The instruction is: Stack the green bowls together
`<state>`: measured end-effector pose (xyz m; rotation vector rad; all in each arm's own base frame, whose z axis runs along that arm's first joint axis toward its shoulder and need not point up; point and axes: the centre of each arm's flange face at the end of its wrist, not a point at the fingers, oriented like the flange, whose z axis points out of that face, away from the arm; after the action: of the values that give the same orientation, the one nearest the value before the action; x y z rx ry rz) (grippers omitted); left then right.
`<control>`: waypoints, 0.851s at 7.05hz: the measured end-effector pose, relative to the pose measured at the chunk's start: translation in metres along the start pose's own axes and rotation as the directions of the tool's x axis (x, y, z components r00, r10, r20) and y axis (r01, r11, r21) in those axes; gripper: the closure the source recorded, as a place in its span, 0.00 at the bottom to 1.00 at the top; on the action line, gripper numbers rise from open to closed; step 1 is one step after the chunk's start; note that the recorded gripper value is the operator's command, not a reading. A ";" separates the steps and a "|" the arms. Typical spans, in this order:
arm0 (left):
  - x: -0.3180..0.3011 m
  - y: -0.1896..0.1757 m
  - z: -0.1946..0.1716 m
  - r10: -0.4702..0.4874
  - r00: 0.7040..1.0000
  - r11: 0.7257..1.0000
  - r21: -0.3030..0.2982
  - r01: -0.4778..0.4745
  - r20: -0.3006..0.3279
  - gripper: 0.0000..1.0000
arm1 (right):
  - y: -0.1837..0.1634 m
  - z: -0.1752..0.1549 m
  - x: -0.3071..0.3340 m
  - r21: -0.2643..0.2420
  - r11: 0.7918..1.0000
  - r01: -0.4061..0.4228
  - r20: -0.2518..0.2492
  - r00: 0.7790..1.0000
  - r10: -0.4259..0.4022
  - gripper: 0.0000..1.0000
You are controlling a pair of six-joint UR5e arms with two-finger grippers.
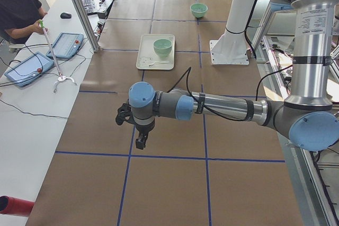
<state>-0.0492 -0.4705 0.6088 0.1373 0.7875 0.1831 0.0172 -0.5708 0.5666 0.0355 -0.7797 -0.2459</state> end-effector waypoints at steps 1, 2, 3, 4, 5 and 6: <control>-0.005 0.016 0.008 -0.012 1.000 1.000 -0.016 0.012 -0.004 0.00 | 0.004 0.003 0.002 -0.004 1.000 -0.004 0.001 1.000 0.004 0.00; -0.006 0.023 0.009 -0.012 1.000 1.000 -0.017 0.012 -0.007 0.00 | 0.008 0.005 0.004 -0.007 1.000 -0.008 0.006 1.000 0.008 0.00; -0.004 0.023 0.008 -0.009 1.000 1.000 -0.014 0.009 -0.004 0.00 | 0.012 0.008 0.005 -0.010 1.000 -0.011 0.011 1.000 0.011 0.00; -0.003 0.018 0.004 -0.009 1.000 1.000 -0.014 0.009 0.004 0.00 | 0.013 0.010 0.006 -0.011 1.000 -0.013 0.013 1.000 0.013 0.00; -0.001 0.014 0.001 -0.017 1.000 1.000 -0.022 0.017 0.007 0.00 | 0.013 0.010 0.006 -0.011 1.000 -0.014 0.015 1.000 0.014 0.00; -0.004 0.016 0.004 -0.035 0.999 0.999 -0.040 0.035 0.006 0.00 | 0.013 0.010 0.006 -0.011 1.000 -0.015 0.019 1.000 0.016 0.00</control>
<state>-0.0512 -0.4555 0.6176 0.0862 0.7796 0.1654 0.0169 -0.5585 0.5796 0.0170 -0.7977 -0.2359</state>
